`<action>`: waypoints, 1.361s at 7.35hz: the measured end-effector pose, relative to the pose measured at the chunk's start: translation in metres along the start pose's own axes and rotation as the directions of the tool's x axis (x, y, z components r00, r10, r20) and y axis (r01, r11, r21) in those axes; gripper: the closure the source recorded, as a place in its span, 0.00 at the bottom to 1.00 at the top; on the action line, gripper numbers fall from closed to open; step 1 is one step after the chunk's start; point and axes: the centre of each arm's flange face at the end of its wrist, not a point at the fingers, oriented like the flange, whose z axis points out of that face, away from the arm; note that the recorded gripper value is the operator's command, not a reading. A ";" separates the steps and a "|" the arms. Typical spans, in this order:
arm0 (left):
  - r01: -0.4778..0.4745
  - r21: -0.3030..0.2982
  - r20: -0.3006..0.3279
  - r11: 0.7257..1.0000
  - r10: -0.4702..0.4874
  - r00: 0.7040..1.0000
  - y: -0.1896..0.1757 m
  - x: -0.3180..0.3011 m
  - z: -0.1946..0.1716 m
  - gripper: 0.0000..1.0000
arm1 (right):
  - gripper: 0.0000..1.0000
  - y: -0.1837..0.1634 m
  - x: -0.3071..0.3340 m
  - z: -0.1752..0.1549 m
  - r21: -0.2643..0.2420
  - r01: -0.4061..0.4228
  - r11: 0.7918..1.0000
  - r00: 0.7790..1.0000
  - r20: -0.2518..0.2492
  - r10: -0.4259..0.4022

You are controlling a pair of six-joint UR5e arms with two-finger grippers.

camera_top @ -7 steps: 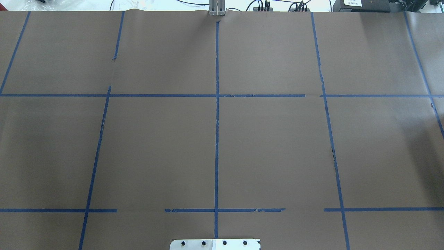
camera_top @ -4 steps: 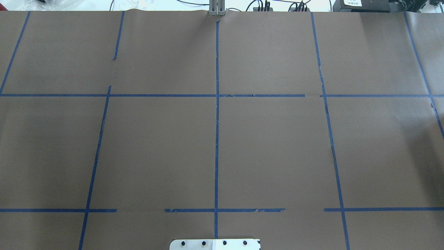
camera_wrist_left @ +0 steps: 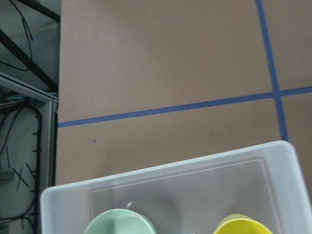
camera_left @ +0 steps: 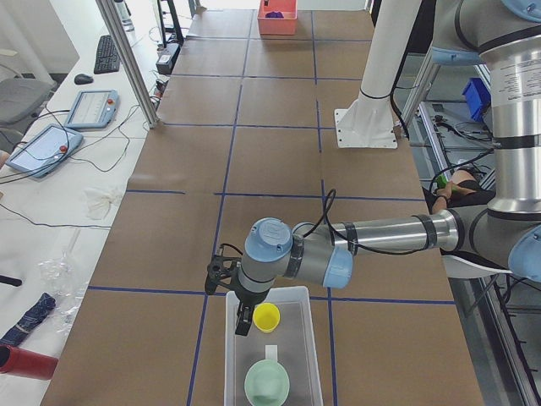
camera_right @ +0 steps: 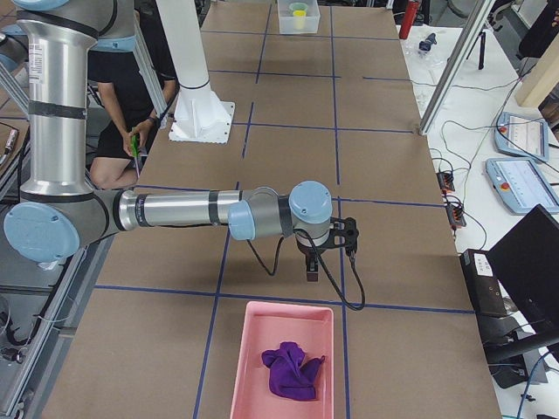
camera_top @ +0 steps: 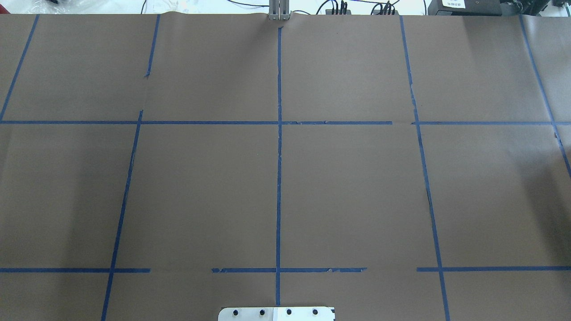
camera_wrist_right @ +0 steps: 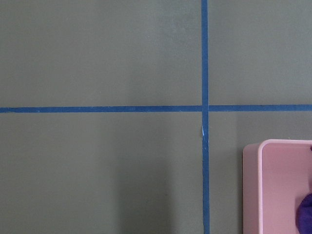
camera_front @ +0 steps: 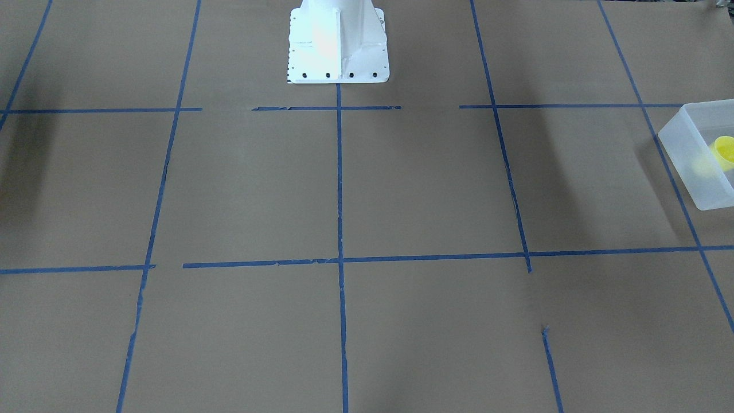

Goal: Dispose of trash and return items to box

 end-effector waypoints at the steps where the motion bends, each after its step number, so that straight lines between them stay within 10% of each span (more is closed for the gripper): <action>1: 0.002 -0.024 -0.043 1.000 -0.003 0.999 -0.013 0.017 -0.002 0.00 | 0.00 0.000 0.000 0.000 0.000 0.001 1.000 1.000 0.000 -0.001; 10: -0.014 -0.059 -0.069 0.998 0.010 0.998 -0.035 0.040 -0.001 0.00 | 0.00 -0.001 0.002 0.002 -0.004 -0.004 1.000 1.000 0.000 0.004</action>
